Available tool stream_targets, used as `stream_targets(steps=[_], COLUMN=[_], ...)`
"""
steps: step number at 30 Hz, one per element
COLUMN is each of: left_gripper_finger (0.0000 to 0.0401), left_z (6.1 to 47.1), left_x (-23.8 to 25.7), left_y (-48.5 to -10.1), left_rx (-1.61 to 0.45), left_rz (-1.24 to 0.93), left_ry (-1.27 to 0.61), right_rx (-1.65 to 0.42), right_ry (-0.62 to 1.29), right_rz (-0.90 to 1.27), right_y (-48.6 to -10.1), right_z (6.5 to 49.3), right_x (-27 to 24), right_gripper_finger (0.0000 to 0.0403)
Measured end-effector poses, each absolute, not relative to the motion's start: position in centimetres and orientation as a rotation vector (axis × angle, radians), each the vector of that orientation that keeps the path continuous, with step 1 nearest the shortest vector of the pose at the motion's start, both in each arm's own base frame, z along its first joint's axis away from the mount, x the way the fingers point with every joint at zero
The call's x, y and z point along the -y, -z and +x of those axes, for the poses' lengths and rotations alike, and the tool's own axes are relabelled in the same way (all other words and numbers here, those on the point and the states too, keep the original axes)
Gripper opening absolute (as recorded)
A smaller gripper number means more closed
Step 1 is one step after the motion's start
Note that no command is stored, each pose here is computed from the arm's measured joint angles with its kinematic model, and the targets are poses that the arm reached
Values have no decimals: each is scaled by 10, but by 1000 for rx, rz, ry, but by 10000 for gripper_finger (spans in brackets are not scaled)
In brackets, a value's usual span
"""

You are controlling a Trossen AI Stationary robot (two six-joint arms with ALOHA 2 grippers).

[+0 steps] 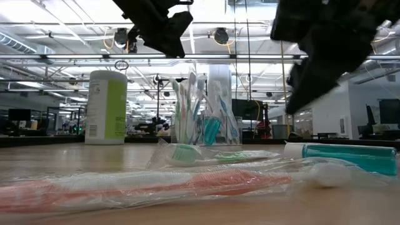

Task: Pick & Place toothbrushing station
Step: Put the blue mouthwash into the transparent organizer

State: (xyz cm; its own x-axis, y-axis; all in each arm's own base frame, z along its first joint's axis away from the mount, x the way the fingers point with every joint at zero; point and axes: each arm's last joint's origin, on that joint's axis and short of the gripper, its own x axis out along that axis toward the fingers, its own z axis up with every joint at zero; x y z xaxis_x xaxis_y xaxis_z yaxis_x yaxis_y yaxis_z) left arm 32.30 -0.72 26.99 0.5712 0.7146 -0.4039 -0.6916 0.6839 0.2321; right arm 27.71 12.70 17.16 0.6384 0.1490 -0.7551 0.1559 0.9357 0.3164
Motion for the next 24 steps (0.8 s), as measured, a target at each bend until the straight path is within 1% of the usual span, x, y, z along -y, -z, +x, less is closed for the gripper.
stream_targets(steps=[2, 5, 12, 21, 24], left_gripper_finger=[129, 129, 129, 129, 129], left_z=[323, 324, 324, 324, 324], left_x=[7, 6, 6, -1, -3], left_y=[-270, -270, -270, -270, -270], left_rx=[-501, -499, -500, -503, -504], left_rz=[41, 36, 37, 32, 27], left_ry=[-809, -806, -807, -822, -823], right_rx=[-925, -978, -1004, -1023, -1024], right_ry=[34, 89, 136, 105, 92], right_rz=[438, 471, 485, 346, 323], right_y=[-160, -146, -133, -113, -113], right_z=[279, 279, 283, 288, 289], right_x=[-133, -134, -133, -133, -132], right_gripper_finger=[128, 128, 128, 127, 117])
